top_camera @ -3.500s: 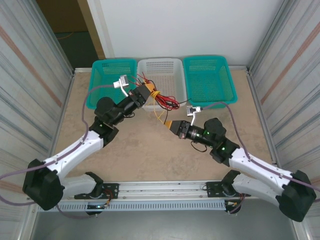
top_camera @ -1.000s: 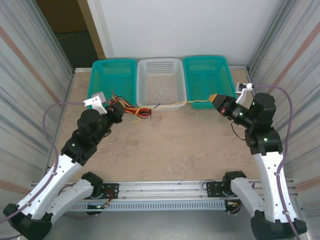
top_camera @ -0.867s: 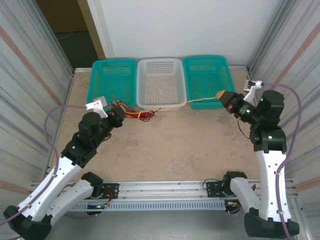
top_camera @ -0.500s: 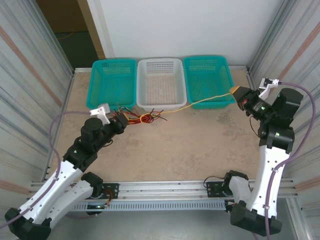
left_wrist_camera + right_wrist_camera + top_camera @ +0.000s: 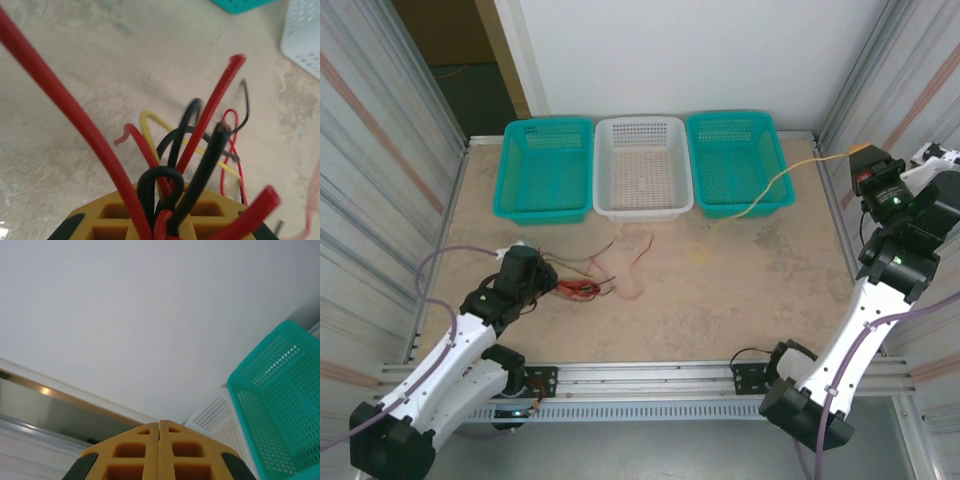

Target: Untangle the cables

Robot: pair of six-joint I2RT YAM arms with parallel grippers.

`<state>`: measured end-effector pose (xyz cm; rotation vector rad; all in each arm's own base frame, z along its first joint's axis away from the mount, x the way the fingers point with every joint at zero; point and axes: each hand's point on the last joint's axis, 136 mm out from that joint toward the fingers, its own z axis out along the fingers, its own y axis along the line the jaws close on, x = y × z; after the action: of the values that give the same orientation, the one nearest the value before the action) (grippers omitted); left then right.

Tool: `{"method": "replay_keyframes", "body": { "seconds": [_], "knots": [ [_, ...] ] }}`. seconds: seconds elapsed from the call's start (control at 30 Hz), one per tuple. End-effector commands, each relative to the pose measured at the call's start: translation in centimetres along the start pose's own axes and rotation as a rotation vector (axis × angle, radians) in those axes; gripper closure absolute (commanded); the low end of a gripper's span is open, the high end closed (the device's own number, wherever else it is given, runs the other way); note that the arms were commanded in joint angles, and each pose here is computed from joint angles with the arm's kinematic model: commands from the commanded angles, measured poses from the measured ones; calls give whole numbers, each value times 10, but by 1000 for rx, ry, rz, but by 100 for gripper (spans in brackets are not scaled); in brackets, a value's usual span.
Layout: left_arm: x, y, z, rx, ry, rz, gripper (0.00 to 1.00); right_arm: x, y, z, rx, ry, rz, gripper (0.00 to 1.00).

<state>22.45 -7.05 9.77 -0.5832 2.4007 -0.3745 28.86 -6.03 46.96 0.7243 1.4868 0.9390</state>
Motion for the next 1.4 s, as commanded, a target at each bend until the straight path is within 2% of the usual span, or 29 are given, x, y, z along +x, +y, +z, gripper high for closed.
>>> {"method": "replay_keyframes", "body": {
  "seconds": [0.0,0.07,0.2,0.4,0.43,0.53,0.57,0.63,0.77,1.07,1.37],
  "knots": [
    [-7,-17,-6,100,-35,6,100,-17,28,-4,-61,-59,-46,100],
    [-7,-31,-7,177,-36,7,100,-19,31,-3,-59,-55,-53,100],
    [2,-48,-2,212,14,86,100,-29,37,0,-33,-65,-91,100],
    [28,-123,-3,443,88,206,100,-39,41,21,-5,-56,-123,100],
    [31,-136,-5,478,91,217,95,-40,42,27,1,-57,-132,100],
    [41,-167,-8,555,117,243,52,-45,41,45,17,-61,-148,100],
    [42,-174,-8,565,127,247,42,-47,40,53,19,-58,-147,100],
    [43,-181,-7,557,149,247,32,-51,41,66,22,-56,-149,100],
    [40,-184,-11,544,160,257,22,-61,38,96,46,-81,-182,100],
    [23,-169,-26,499,119,263,18,-75,19,172,92,-186,-259,100],
    [8,-145,-30,467,116,214,20,-46,-35,249,180,-168,-308,100]
  ]
}}
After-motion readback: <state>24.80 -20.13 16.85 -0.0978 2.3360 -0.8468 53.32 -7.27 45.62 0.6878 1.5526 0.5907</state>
